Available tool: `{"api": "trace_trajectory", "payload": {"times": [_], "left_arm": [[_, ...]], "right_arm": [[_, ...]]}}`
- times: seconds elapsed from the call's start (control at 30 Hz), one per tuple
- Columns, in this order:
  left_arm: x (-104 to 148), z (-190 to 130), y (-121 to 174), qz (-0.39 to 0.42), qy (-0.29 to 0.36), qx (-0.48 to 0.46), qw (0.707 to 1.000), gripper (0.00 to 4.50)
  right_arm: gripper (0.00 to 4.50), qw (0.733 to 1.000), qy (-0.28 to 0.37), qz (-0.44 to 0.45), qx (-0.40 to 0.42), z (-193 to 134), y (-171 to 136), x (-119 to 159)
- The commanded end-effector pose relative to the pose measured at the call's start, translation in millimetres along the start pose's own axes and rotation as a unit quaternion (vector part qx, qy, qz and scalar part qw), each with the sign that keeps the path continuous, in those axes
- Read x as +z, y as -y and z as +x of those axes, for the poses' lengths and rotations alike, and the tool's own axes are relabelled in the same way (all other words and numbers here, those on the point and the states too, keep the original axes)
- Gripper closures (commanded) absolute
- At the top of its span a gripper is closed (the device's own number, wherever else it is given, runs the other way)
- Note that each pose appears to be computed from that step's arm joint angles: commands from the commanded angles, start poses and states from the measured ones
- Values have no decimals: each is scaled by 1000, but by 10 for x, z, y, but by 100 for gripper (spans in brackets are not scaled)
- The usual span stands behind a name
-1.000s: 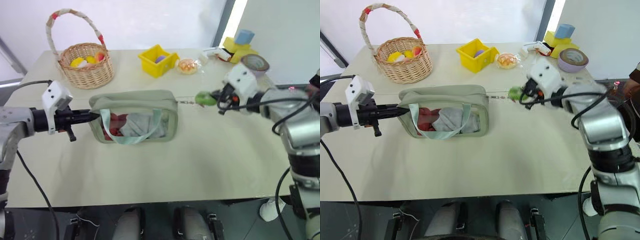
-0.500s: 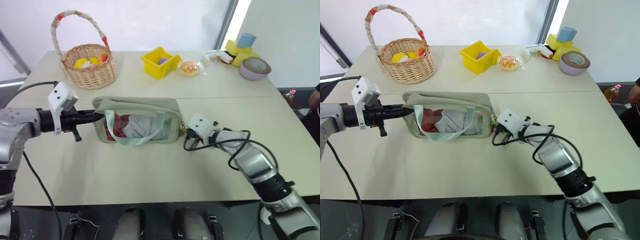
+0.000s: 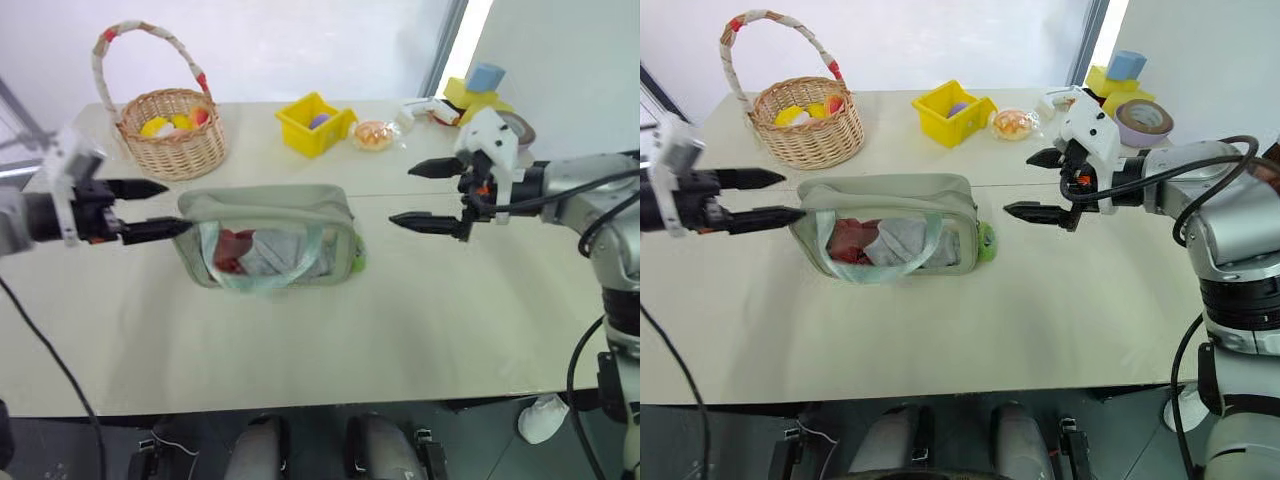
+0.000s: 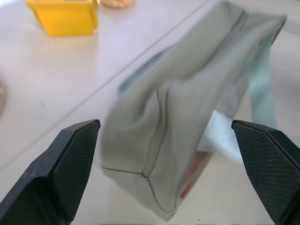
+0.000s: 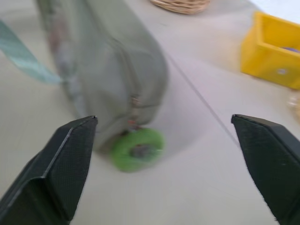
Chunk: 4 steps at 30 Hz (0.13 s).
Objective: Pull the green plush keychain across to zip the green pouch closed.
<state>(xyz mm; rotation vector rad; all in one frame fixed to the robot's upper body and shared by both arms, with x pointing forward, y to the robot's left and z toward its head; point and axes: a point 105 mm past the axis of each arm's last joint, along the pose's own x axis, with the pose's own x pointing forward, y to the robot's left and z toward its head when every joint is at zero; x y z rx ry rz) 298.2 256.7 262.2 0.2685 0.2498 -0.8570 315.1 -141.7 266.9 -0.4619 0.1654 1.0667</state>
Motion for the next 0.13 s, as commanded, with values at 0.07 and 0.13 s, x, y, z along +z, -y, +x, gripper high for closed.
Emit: {"api": "trace_trajectory", "payload": {"times": [0.07, 0.13], "left_arm": [[37, -194, -107, 16, -3, 24, 1000, 0], [6, -195, -197, 32, -7, 52, 998, 0]], "right_arm": [[2, 999, 8, -25, 35, -102, -141, 174], [2, 999, 6, -19, 31, -73, -144, 135]]}}
